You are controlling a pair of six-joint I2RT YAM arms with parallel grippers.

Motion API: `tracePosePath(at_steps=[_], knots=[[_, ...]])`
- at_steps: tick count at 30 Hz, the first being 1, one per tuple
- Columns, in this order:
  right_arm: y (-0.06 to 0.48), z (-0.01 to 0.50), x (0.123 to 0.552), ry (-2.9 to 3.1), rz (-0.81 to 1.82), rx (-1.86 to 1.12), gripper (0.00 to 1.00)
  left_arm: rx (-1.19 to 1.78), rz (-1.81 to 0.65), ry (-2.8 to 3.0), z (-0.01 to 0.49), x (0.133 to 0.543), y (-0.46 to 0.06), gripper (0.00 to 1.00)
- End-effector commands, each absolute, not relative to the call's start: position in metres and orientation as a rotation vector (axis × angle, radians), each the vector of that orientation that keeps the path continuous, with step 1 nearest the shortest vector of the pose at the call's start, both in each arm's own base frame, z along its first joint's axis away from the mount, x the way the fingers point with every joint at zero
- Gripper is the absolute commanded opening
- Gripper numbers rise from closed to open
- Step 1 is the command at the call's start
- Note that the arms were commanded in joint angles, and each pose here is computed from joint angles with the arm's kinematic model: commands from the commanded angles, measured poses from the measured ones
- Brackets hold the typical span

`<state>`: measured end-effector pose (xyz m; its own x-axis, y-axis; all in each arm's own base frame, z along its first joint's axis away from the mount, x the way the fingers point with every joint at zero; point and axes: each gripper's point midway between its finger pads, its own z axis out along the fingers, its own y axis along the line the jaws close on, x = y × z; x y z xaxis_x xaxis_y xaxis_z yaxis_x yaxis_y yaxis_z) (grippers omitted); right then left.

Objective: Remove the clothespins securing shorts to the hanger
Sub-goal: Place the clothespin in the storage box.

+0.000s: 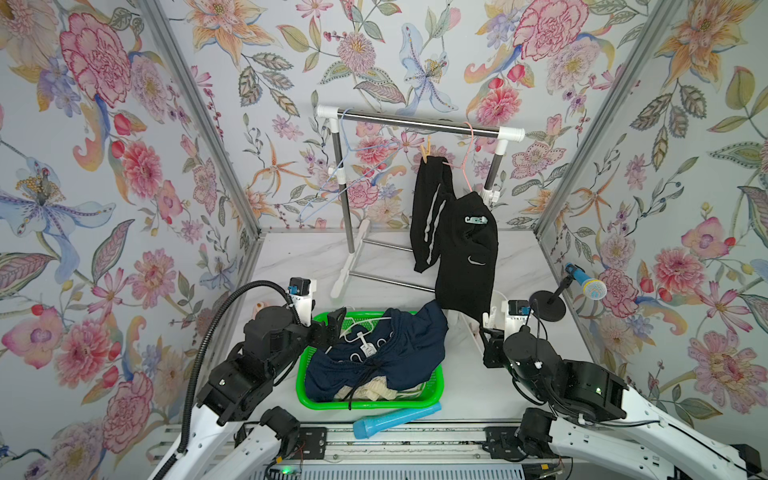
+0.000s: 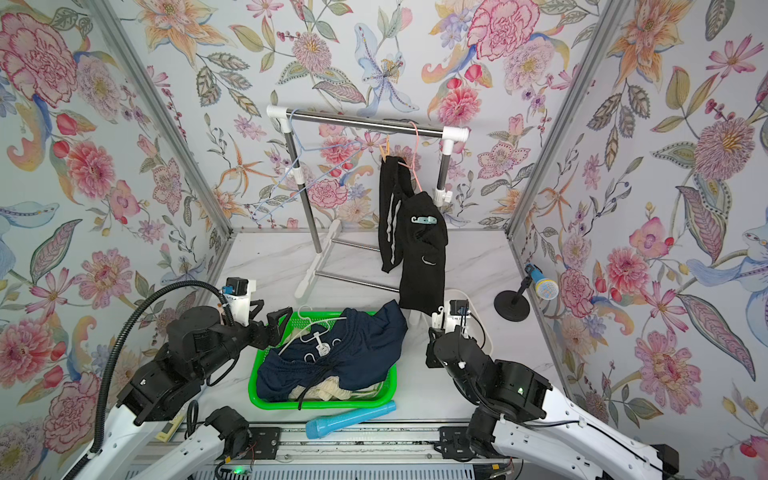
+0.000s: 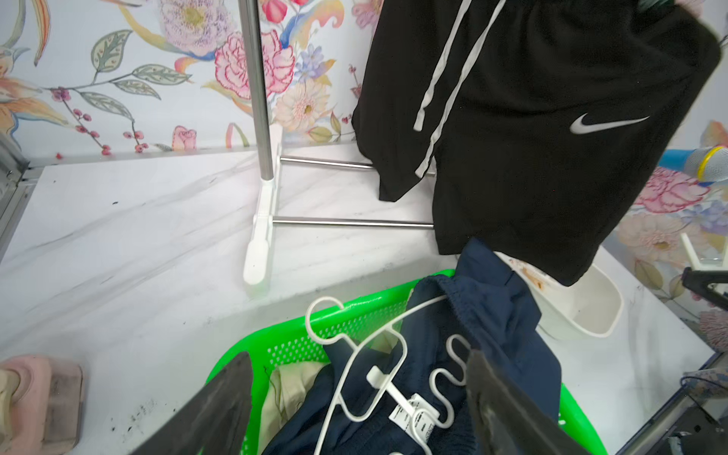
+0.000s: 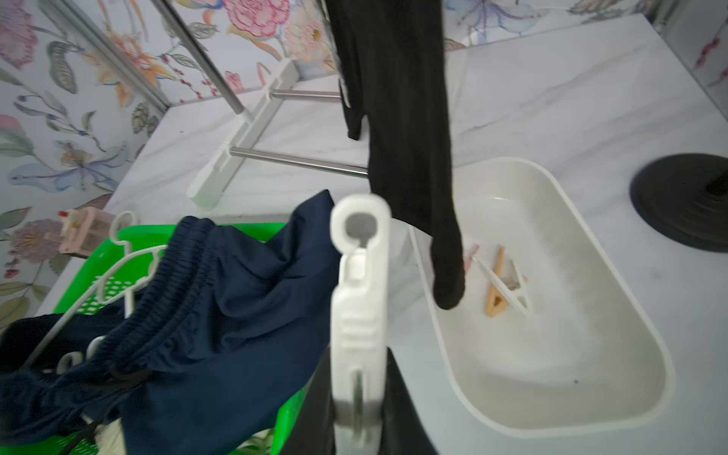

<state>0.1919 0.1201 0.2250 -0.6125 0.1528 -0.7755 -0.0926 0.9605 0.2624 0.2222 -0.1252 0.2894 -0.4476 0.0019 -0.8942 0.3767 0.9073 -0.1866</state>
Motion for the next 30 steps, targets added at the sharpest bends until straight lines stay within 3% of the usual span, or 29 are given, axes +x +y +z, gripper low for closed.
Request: tracePosePath(at_steps=[1,9,23,30], knots=[[0.099,0.170,0.177,2.450,0.295,0.117,0.00,0.308,-0.402,2.054,0.277,0.222,-0.125,0.83],[0.057,0.151,0.197,2.505,0.158,0.278,0.00,0.368,-0.418,2.103,0.255,0.232,-0.138,0.75],[0.056,0.102,0.226,2.609,0.281,0.361,0.02,0.311,-0.512,2.153,0.217,0.243,-0.146,0.72],[0.056,0.086,0.229,2.618,0.300,0.390,0.17,0.369,-0.487,2.222,0.193,0.246,-0.150,0.71]])
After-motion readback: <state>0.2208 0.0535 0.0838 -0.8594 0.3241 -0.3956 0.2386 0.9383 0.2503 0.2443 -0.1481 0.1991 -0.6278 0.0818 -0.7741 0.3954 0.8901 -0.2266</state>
